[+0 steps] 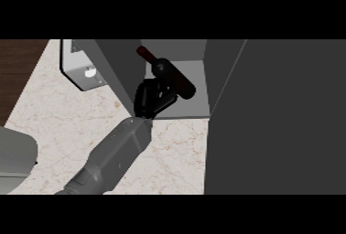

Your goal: Pick up the wine, place it into the cabinet and close the cabinet

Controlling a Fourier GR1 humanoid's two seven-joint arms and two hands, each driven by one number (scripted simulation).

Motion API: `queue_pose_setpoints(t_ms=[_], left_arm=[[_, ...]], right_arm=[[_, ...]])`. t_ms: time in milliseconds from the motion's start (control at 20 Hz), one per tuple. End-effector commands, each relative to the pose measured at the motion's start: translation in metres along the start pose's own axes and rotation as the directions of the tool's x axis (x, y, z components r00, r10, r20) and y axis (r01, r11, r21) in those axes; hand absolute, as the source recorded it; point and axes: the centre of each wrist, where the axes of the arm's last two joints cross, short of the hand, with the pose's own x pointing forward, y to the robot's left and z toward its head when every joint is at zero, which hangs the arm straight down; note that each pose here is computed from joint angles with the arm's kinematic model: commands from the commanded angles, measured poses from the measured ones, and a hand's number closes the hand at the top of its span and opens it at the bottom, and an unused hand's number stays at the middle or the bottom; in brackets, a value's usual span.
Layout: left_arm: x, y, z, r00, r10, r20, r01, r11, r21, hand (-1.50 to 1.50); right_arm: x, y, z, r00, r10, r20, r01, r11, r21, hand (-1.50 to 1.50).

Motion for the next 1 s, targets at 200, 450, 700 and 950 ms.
queue_pose_setpoints(t_ms=[200, 450, 700, 950], left_arm=[[0.020, -0.012, -0.027, 1.000, -0.005, -0.006, 0.005, 1.000, 0.029, 1.50], [0.012, 0.004, -0.026, 0.997, -0.053, -0.047, 0.056, 0.997, 0.061, 1.50], [0.005, 0.014, -0.022, 0.996, -0.062, -0.062, 0.067, 0.994, 0.088, 1.50], [0.009, 0.015, -0.027, 0.997, -0.070, -0.027, 0.073, 0.990, 0.119, 1.50]], right_arm=[[-0.008, -0.003, 0.007, 1.000, 0.013, 0.001, -0.013, 1.000, -0.003, -1.50], [0.006, -0.003, -0.012, 1.000, 0.012, -0.001, -0.012, 1.000, 0.001, -1.50], [0.000, -0.009, -0.015, 1.000, 0.008, 0.012, -0.008, 1.000, 0.010, -1.50], [0.006, 0.013, -0.004, 1.000, 0.000, 0.028, -0.001, 1.000, 0.024, -1.50]])
